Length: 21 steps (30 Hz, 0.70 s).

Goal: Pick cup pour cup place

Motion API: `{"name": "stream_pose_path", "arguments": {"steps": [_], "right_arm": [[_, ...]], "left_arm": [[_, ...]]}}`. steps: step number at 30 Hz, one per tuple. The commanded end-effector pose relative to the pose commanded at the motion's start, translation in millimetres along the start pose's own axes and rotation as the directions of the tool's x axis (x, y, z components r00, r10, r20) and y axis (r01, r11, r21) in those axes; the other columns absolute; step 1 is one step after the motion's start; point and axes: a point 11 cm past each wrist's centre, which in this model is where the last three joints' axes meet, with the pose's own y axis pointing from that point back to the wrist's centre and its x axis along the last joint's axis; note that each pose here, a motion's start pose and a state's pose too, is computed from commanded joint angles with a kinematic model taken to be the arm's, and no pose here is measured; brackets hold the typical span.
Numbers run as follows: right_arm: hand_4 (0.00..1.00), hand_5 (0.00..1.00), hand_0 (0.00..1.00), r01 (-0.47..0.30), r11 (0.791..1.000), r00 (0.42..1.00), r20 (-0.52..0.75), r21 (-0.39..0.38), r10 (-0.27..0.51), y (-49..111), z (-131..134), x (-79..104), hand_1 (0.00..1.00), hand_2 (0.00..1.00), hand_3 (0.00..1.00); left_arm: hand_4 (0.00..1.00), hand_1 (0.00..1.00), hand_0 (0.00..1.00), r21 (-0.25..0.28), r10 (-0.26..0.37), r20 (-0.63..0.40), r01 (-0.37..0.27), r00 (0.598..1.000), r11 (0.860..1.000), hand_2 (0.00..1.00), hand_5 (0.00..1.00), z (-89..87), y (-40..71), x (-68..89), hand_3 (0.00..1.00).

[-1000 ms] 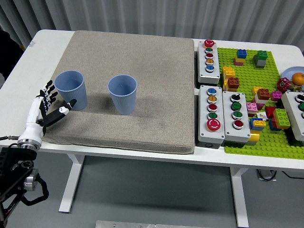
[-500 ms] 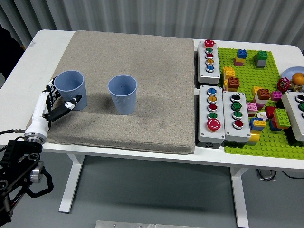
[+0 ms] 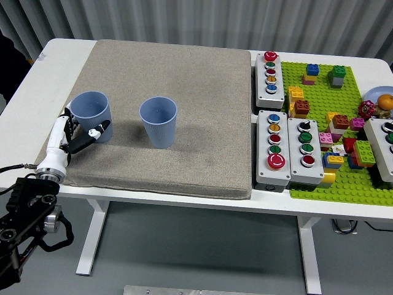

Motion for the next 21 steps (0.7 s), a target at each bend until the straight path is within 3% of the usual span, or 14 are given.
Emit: {"name": "stream_pose_path", "arguments": {"steps": [14,15,19,20,21], "right_arm": [[0.002,0.049,0.701,0.003,1.000,1.000,0.001,0.005,-0.003,0.8,-3.2,-1.3,0.625,0.559,0.569],[0.002,0.043,0.701,0.004,1.000,1.000,0.001,0.005,-0.004,0.9,-3.3,-1.4,0.625,0.559,0.568],[0.002,0.043,0.701,0.004,1.000,1.000,-0.001,0.005,-0.004,1.0,-3.7,-1.5,0.625,0.559,0.568],[0.002,0.042,0.700,0.004,1.000,1.000,-0.002,0.005,-0.004,1.0,-3.9,-1.5,0.625,0.559,0.568],[0.002,0.042,0.700,0.004,1.000,1.000,-0.002,0.005,-0.004,1.0,-3.9,-1.5,0.625,0.559,0.568]], "left_arm": [[0.929,0.921,0.923,-0.004,0.007,-0.002,-0.007,1.000,1.000,0.998,0.320,4.2,-7.4,-2.7,0.998],[0.926,0.855,0.862,-0.004,0.010,-0.001,-0.010,1.000,1.000,0.998,0.324,4.2,-7.4,-2.7,0.985],[0.926,0.855,0.862,-0.005,0.026,0.000,-0.026,1.000,1.000,0.998,0.324,3.7,-7.1,-3.7,0.985],[0.917,0.720,0.759,-0.004,0.027,-0.001,-0.027,1.000,1.000,0.891,0.323,3.4,-6.9,-4.4,0.893],[0.917,0.720,0.759,-0.004,0.027,-0.001,-0.027,1.000,1.000,0.891,0.323,3.3,-6.9,-4.6,0.893]]}}
